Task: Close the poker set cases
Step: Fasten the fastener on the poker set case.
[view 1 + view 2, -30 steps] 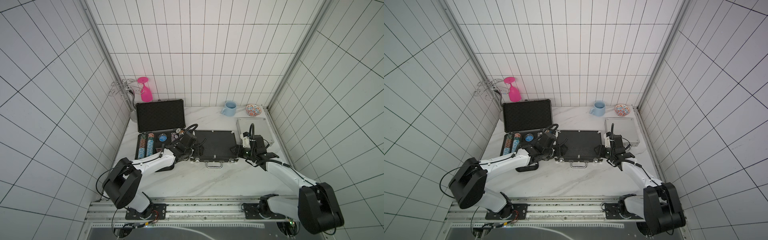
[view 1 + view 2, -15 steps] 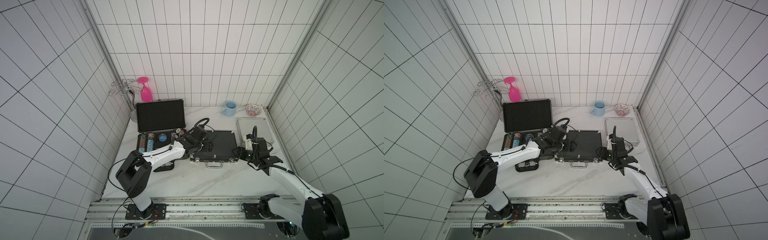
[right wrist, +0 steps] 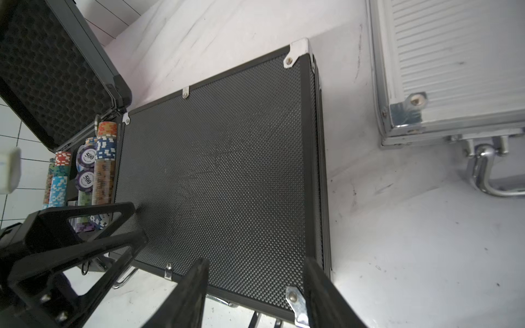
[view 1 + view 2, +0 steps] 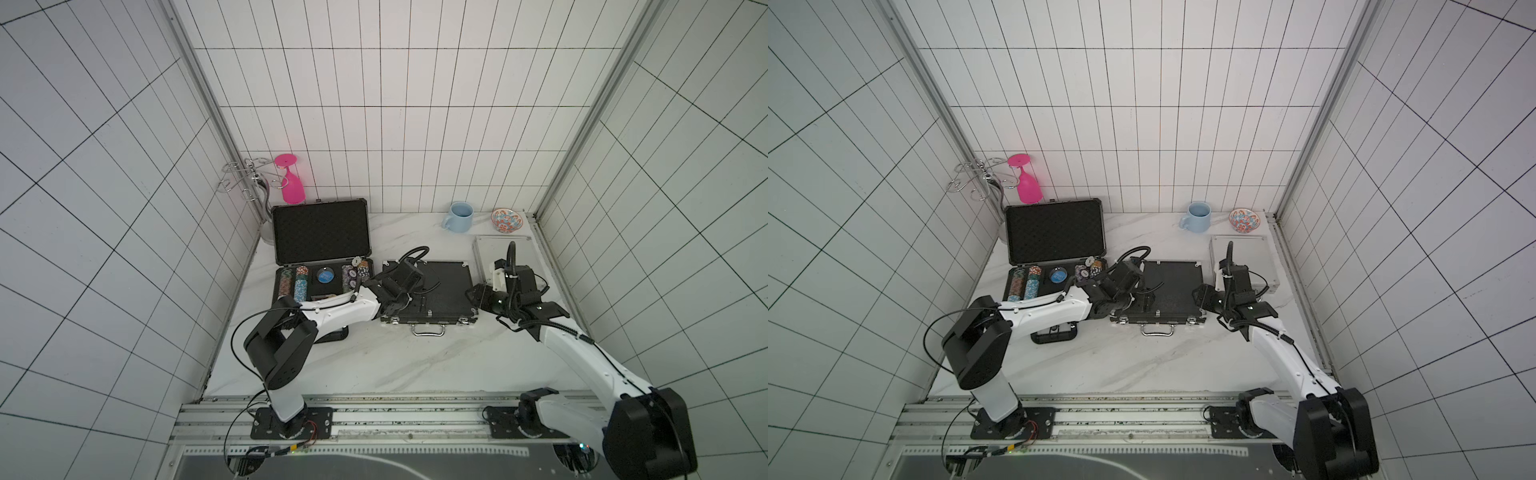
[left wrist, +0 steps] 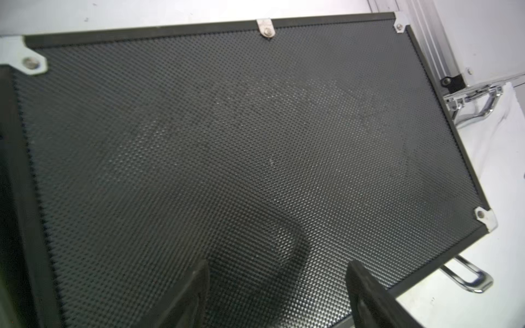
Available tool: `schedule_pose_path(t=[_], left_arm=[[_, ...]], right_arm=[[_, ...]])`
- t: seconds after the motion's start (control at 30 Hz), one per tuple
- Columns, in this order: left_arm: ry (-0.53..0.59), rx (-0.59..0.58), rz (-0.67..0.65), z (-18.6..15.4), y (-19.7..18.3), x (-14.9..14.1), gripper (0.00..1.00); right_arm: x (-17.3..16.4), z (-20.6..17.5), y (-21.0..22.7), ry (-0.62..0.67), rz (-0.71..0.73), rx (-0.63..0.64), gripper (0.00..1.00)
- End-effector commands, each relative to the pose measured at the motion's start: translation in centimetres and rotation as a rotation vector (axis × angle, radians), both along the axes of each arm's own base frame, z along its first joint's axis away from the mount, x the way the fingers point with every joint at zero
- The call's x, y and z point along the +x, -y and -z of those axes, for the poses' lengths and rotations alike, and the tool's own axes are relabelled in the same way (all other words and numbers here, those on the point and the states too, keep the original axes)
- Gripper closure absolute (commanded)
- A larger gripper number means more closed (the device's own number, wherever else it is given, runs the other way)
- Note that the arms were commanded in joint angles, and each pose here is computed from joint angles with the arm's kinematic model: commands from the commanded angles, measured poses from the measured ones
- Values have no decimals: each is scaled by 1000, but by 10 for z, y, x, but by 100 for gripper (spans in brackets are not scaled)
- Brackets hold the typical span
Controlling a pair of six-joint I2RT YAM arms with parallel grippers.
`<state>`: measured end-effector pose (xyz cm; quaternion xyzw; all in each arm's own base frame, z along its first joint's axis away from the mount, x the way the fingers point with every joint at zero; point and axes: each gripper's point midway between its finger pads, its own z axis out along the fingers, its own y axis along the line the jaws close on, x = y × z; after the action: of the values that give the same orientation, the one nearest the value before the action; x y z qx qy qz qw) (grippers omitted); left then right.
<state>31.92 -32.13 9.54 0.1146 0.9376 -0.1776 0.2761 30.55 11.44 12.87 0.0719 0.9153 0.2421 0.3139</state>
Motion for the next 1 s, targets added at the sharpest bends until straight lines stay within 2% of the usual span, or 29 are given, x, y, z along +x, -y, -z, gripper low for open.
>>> schedule_pose_path(t=[0.0,0.1,0.27,0.37,0.47,0.63,0.97], left_arm=[[-83,173,-53,27,-42,-18,22],[-48,115,-51,-2,-30,-9,22],[34,-50,-11,-64,3,3,21],[45,-114,18,-74,22,9,20],[15,-118,55,-62,42,8,21],[-60,-96,102,-18,61,-5,23],[-214,44,49,75,15,-44,25]], right_arm=[[-7,16,-2,-48,-20,-4,43],[-8,29,-4,-80,-24,2,44],[-26,72,-1,-166,-11,3,58],[-40,92,6,-208,12,-17,60],[-46,98,8,-217,24,-21,60],[-39,85,13,-180,41,-35,59],[-17,32,1,-87,-12,-5,58]])
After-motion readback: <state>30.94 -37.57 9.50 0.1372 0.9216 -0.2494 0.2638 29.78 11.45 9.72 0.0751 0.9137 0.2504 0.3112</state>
